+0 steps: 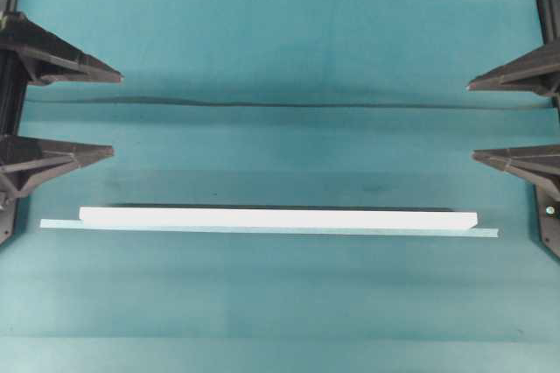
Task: Lift a wooden board with both hands.
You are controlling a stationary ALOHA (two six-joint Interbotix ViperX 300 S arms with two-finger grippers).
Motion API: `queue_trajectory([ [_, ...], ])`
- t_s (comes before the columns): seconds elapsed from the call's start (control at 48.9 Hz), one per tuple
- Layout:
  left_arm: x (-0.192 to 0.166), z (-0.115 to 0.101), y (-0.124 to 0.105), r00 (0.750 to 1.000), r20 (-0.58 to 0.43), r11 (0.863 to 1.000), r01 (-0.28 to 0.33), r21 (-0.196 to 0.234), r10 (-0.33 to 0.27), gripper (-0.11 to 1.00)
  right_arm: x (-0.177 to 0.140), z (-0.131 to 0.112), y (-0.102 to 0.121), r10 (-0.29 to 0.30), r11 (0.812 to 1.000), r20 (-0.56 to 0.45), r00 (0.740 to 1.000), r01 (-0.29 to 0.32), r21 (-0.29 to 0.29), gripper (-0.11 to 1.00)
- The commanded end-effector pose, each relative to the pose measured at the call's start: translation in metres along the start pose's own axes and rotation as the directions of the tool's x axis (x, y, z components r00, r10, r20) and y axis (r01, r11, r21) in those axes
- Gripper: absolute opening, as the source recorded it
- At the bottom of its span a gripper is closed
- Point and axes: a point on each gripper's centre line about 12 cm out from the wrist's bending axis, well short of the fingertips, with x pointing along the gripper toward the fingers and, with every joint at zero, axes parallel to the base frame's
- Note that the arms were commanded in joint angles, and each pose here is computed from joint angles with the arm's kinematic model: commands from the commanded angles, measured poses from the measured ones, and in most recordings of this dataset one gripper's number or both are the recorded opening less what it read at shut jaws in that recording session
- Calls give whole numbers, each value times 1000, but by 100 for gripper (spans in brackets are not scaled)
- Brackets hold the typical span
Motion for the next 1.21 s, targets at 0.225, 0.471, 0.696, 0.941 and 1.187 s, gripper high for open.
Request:
queue_trajectory([
  [0.225,-1,3,2,1000,14,1000,-8,-15,8,99,0,3,-2,-8,1000,24,1000,8,1,93],
  [0.471,-1,3,2,1000,16,1000,-8,-14,8,99,-5,15,-4,-17,1000,127,992,17,2,93],
  [0.696,-3,4,2,1000,20,1000,-7,-14,8,99,-4,13,-5,-16,1000,134,991,16,1,93],
  [0.941,-4,4,2,1000,24,1000,-7,-15,8,99,-3,11,-5,-16,1000,130,991,16,1,93],
  [1.187,-4,4,1,1000,23,1000,-5,-28,6,99,-3,9,-5,-17,1000,127,992,17,1,93],
])
